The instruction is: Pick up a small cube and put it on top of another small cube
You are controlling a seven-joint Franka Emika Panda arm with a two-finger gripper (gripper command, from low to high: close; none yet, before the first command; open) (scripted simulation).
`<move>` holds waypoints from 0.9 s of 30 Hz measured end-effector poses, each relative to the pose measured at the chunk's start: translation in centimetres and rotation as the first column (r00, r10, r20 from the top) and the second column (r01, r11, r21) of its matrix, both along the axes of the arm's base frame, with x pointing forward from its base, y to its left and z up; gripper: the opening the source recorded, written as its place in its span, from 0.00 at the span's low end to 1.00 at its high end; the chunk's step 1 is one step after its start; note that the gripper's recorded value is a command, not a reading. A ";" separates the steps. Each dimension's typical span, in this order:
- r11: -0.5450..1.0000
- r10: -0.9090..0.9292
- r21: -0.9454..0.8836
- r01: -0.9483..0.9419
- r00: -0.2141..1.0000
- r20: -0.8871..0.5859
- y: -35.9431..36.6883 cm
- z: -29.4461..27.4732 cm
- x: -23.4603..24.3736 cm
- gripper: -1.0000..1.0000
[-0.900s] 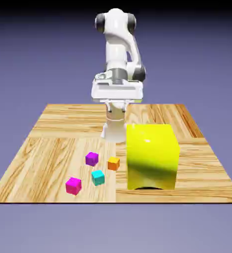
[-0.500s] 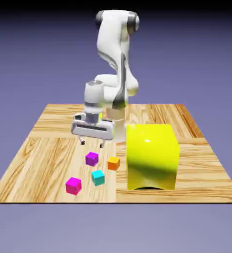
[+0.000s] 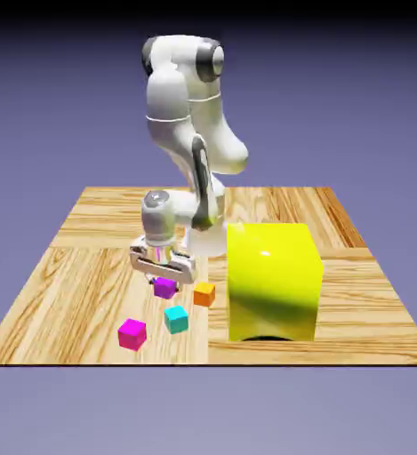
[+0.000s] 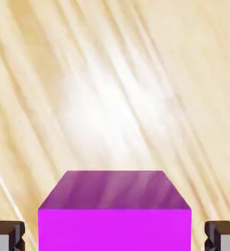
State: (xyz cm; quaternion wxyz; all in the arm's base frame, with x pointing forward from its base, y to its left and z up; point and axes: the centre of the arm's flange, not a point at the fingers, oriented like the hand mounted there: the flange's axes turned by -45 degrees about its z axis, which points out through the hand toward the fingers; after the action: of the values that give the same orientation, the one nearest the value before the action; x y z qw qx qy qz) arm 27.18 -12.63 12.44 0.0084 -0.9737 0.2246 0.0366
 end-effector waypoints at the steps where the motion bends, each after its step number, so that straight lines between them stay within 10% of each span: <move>1: 1.000 0.000 0.000 0.000 1.000 0.000 -0.1 0.8 0.1 0.00; 11: 1.000 0.000 0.000 0.000 1.000 0.000 -0.2 7.0 0.3 0.00; 27: 0.859 0.512 0.014 -0.513 0.859 0.012 4.6 10.5 15.6 0.00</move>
State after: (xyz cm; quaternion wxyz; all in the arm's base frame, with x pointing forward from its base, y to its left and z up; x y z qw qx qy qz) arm 42.77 -8.02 22.89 0.0075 -0.9984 -0.0427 0.0355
